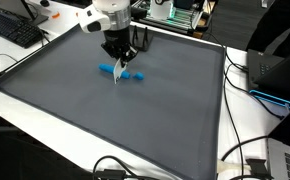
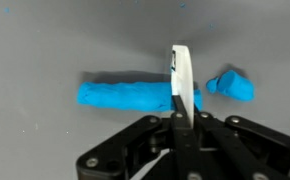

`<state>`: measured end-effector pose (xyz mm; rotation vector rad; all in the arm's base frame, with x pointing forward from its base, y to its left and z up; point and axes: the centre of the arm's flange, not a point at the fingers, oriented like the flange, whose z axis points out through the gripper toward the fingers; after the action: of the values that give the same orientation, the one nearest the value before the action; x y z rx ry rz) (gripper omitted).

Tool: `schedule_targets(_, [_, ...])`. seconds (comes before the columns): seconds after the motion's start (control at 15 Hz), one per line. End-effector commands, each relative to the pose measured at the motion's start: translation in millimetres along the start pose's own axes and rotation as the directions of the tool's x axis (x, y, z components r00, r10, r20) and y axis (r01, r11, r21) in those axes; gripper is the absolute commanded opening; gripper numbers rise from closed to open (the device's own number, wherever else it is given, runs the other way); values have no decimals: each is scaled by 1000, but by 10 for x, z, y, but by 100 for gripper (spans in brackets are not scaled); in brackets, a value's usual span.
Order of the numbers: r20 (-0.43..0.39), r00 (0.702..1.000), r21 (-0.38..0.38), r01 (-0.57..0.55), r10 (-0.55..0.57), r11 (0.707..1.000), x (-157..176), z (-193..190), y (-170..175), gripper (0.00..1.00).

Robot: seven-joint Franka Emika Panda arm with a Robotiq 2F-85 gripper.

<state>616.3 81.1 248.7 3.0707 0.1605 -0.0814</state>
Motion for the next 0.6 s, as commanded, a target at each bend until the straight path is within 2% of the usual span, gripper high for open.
schedule_targets(0.0, [36,999,4,-9,9,1000,-50,307,20,1])
schedule_targets(0.33, [70,997,37,-23,20,999,-57,326,6,1])
schedule_targets(0.53, [62,997,58,-43,40,997,-59,297,-26,1])
